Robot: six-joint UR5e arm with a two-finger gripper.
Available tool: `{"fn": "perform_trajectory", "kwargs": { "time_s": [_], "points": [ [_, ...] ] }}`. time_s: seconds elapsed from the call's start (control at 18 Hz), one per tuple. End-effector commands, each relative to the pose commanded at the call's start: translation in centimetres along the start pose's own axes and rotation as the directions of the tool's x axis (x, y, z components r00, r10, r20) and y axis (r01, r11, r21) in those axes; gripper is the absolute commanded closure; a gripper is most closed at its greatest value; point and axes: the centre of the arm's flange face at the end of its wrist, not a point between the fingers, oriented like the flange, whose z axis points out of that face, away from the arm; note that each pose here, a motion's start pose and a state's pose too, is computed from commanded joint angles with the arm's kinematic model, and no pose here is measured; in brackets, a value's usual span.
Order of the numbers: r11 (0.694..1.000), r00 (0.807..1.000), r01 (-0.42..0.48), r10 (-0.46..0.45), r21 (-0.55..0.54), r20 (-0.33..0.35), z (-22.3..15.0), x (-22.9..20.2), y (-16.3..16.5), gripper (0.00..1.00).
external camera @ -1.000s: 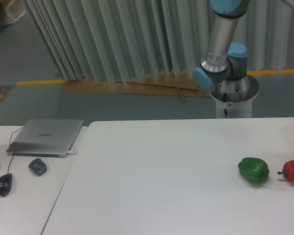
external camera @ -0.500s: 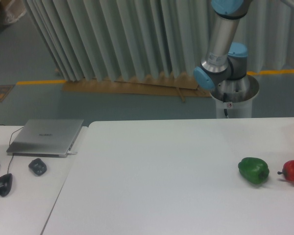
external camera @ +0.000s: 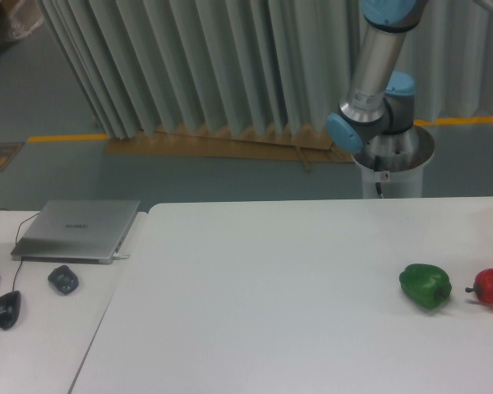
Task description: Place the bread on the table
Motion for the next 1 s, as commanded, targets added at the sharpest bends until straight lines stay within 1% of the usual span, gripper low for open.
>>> {"fn": "perform_trajectory", "kwargs": {
  "time_s": [0.17, 0.44, 0.61, 0.72, 1.0],
  "points": [
    [1.000, 1.000, 0.004, -0.004, -0.007, 0.005, -0.9, 0.5, -0.1, 0.00],
    [1.000, 1.000, 0.006, -0.006, 0.001, -0.001, -0.6, 0.5, -0.3, 0.00],
    [1.000, 1.000, 0.007, -0.007, 0.008, -0.023, 0.2, 1.0, -0.1, 0.00],
    [0.999, 0.999, -0.004, 0.006, 0.034, -0.048, 0.7, 0.9, -0.9, 0.00],
    [0.998, 0.997, -0.022, 0.026, 0.055, -0.075, 1.2, 0.4, -2.5, 0.00]
  ]
}}
